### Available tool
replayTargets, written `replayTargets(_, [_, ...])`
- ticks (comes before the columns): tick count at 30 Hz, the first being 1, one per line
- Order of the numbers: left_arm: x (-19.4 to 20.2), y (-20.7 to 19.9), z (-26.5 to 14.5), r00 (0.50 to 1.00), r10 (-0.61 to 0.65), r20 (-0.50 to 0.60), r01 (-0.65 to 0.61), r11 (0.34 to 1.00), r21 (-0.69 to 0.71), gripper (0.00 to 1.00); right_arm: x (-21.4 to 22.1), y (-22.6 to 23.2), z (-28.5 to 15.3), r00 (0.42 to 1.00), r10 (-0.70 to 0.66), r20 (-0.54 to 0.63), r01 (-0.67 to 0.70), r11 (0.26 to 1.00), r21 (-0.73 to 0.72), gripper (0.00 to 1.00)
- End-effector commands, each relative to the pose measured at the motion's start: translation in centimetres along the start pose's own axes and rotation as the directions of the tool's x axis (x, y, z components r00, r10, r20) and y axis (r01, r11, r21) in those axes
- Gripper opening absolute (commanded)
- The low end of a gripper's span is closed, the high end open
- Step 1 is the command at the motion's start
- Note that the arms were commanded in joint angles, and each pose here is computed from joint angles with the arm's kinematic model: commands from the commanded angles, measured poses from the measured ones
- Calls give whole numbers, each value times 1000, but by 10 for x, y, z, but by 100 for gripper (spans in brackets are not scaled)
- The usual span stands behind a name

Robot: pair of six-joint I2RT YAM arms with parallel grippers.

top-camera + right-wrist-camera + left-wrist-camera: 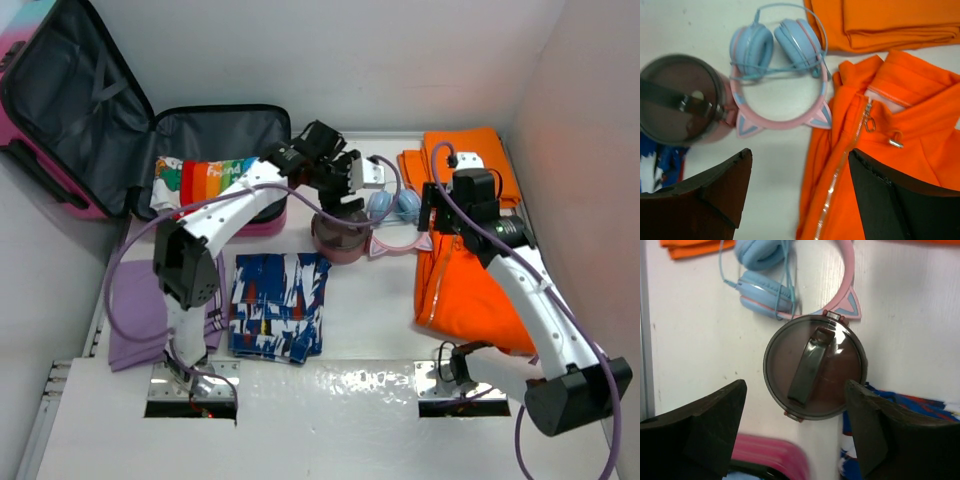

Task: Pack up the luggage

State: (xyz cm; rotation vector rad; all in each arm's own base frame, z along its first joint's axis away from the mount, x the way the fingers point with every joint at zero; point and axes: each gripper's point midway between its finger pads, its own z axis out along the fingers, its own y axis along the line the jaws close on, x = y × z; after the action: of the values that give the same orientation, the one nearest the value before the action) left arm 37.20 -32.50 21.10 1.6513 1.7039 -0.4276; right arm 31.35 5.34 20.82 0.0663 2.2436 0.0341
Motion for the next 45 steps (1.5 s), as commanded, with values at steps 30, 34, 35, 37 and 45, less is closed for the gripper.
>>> replayTargets(30, [27, 16, 63, 995, 52, -82, -47, 997, 65, 0, 33, -27, -30, 1000, -30, 3, 29, 998, 57, 77])
replayTargets(34, [-5, 47, 31, 999, -26, 18, 27, 998, -50, 0, 32, -27, -31, 1000, -13, 18, 12, 998, 57, 77])
replayTargets(35, [-13, 54, 23, 998, -39, 45, 42, 997, -71, 0, 32, -27, -31, 1000, -13, 18, 12, 998, 57, 77])
replayTargets(37, [-18, 60, 11, 994, -78, 76, 84, 993, -79, 0, 32, -27, -31, 1000, -9, 18, 8, 998, 58, 77])
replayTargets(45, [-41, 63, -33, 970, -153, 190, 165, 985, -51, 0, 31, -28, -28, 999, 31, 26, -33, 997, 74, 77])
